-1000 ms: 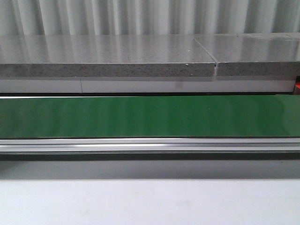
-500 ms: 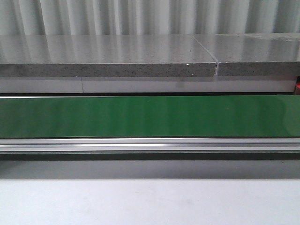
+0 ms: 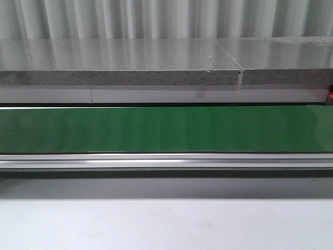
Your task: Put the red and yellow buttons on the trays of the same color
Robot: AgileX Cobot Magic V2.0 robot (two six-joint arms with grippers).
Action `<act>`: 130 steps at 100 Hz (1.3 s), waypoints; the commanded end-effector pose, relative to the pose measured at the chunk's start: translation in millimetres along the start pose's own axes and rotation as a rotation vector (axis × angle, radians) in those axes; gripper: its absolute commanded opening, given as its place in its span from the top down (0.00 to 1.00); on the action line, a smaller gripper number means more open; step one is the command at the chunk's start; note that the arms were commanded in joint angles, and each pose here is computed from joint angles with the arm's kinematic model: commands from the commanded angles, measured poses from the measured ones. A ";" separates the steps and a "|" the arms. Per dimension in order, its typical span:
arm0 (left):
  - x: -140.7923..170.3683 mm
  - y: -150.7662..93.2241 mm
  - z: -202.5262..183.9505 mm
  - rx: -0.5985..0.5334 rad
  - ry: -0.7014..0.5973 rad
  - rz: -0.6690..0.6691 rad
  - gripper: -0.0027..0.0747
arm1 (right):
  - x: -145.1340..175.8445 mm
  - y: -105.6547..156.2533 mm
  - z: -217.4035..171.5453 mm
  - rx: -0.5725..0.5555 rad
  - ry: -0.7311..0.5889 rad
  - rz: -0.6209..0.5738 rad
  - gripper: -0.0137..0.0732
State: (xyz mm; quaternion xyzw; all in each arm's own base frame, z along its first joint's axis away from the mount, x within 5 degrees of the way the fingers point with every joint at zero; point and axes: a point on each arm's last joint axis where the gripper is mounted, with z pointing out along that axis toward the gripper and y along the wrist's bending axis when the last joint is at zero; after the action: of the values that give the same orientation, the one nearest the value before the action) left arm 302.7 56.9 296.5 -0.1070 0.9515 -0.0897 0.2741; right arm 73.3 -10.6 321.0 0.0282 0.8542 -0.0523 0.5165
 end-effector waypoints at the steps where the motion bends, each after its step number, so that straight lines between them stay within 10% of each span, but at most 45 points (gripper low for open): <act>1: -2.9 -4.4 -11.1 0.001 -0.098 0.008 0.99 | -11.7 -0.2 -3.6 -0.001 -0.086 -0.013 0.92; 113: 13.4 -17.3 34.7 0.059 0.038 0.015 0.99 | -11.7 -0.2 -3.6 -0.001 -0.086 -0.013 0.92; 130: 11.8 -18.2 33.1 0.063 0.038 0.016 0.77 | -11.7 -0.2 -3.6 -0.001 -0.086 -0.013 0.92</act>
State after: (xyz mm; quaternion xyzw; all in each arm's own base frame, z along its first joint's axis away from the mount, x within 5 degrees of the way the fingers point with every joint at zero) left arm 310.7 34.0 256.3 -0.0918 0.9593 -0.1187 0.2394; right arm 73.3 -10.6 321.0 0.0282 0.8542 -0.0523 0.5165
